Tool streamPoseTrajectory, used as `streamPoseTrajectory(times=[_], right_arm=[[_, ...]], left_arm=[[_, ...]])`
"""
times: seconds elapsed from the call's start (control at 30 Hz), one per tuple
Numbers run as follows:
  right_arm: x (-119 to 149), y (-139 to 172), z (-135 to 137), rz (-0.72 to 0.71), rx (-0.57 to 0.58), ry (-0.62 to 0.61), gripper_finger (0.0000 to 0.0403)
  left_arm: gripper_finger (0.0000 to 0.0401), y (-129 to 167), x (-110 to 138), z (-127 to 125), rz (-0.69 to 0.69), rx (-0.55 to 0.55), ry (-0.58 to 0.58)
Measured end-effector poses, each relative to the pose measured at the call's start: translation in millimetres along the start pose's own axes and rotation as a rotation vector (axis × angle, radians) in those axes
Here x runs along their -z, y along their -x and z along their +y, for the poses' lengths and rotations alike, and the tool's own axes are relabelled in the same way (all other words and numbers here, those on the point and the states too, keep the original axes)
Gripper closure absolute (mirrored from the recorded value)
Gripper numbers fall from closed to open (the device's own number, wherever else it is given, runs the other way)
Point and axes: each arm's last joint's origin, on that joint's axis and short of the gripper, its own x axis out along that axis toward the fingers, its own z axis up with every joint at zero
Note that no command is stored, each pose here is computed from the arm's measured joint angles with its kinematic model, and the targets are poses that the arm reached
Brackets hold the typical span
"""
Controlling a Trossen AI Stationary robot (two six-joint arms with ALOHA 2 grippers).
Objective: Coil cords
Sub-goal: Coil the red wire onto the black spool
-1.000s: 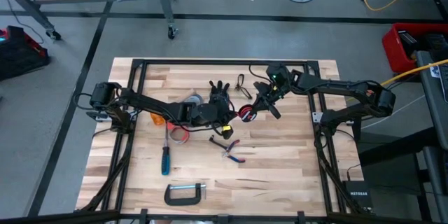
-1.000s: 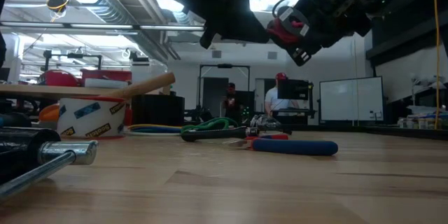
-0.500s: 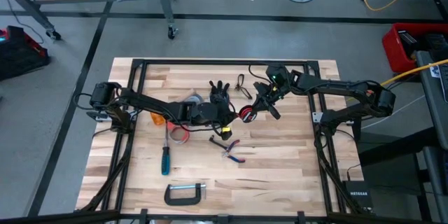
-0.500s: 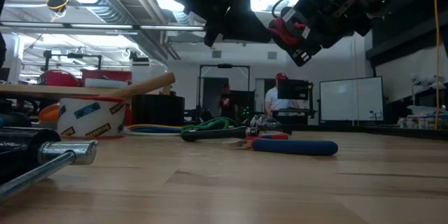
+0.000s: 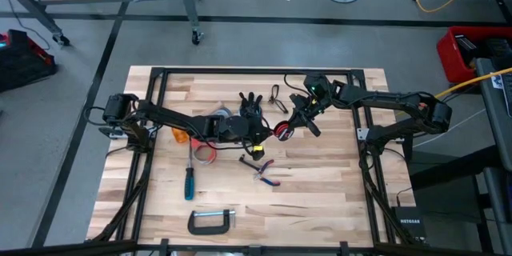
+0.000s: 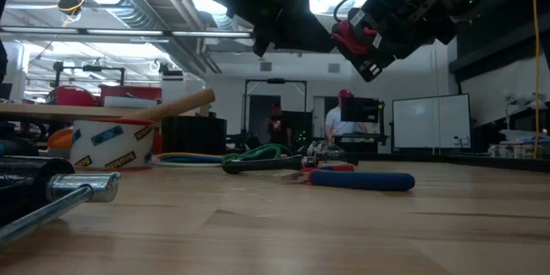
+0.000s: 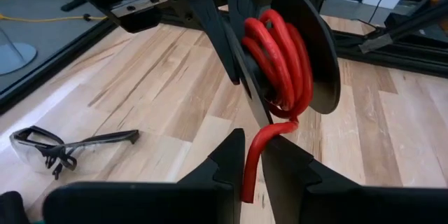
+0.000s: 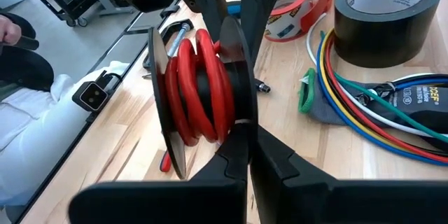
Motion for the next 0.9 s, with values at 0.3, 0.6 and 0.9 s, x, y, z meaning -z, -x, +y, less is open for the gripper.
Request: streamPoseTrajectory(times=[0.3,0.6,0.9], right_arm=[[-0.5,0.0,0.0,-0.006,-0.008,-0.048,0.0398],[-0.9,0.1,-1.4,-0.008,0.025,-0.204,0.0398],[-0.2,0.1,-1.7,-0.005,0.035,-0.366,0.0398]], left_arm=[[0.0357,0.4,-0.5,-1.4,-0.001,0.014,-0.012],[0.0356,0.5,3.3,-1.8,0.046,0.039,0.062],[0.0356,0.1,4.4,0.6,0.076,0.057,0.128]])
